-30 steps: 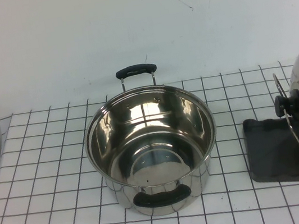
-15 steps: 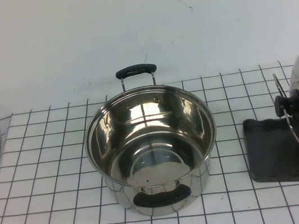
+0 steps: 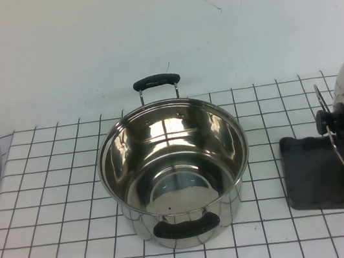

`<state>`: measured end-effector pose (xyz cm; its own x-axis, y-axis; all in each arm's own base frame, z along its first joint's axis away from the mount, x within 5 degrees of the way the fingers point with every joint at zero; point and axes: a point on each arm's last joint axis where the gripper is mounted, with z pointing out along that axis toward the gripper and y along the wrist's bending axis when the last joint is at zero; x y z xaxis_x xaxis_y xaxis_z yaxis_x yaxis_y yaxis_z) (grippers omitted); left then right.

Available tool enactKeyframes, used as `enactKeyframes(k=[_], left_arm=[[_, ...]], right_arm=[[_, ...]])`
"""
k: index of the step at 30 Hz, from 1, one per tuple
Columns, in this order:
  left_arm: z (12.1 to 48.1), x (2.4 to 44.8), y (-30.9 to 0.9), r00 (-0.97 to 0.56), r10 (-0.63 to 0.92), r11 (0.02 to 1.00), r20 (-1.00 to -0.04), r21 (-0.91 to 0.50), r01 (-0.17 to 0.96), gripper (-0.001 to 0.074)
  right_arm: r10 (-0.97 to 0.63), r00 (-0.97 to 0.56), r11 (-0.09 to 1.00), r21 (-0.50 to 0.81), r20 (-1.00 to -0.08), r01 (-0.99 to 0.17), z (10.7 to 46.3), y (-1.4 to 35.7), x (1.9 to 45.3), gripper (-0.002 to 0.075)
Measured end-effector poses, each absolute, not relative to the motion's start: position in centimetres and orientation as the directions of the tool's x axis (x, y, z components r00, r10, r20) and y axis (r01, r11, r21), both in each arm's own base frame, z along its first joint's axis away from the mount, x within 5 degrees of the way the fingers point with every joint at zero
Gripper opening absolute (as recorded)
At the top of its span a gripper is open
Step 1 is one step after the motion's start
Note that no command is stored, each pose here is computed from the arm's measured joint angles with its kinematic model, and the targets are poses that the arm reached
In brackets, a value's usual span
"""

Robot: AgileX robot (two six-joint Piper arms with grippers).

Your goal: Put pot lid on rack

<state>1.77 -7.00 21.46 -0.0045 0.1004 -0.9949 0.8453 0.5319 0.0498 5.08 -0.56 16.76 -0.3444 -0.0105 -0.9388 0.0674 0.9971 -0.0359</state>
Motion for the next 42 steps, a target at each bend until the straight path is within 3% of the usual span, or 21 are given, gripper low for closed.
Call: enactKeyframes(k=[3,8,11,15,19,28,42], left_arm=[[21.1,3.1,-6.2,-0.041,-0.016,0.661,-0.999,-0.041,0.749,-0.0003],[21.5,5.2,-3.4,-0.046,-0.384,0.811,-0.922,-0.36,0.46,-0.0003],[20.9,5.9,-1.9,-0.05,-0.471,0.84,-0.881,-0.465,0.279,-0.0003],[19.1,5.9,-1.0,-0.17,-0.437,0.882,-0.883,-0.458,0.111,-0.0003],[17.3,5.4,-0.8,-0.323,-0.283,0.945,-0.903,-0.32,0.066,-0.0003],[17.3,5.3,-0.2,-0.291,-0.203,0.978,-0.935,-0.209,-0.011,-0.0003],[17.3,5.3,-0.5,-0.297,-0.244,0.967,-0.923,-0.254,-0.005,-0.0003]], right_arm=[[-0.01,-0.344,0.997,-0.036,-0.939,0.067,16.8,-0.6,5.1,-0.0002],[-0.011,-0.344,0.997,-0.036,-0.939,0.067,16.8,-0.6,5.1,-0.0002],[-0.011,-0.344,0.997,-0.036,-0.939,0.067,16.8,-0.6,5.1,-0.0002],[-0.011,-0.344,0.997,-0.036,-0.939,0.067,16.8,-0.6,5.1,-0.0002],[-0.011,-0.344,0.997,-0.036,-0.939,0.067,16.8,-0.6,5.1,-0.0002],[-0.012,-0.346,0.997,-0.038,-0.938,0.068,16.8,-0.6,5.1,-0.0002],[-0.012,-0.346,0.997,-0.038,-0.938,0.068,16.8,-0.6,5.1,-0.0002]])
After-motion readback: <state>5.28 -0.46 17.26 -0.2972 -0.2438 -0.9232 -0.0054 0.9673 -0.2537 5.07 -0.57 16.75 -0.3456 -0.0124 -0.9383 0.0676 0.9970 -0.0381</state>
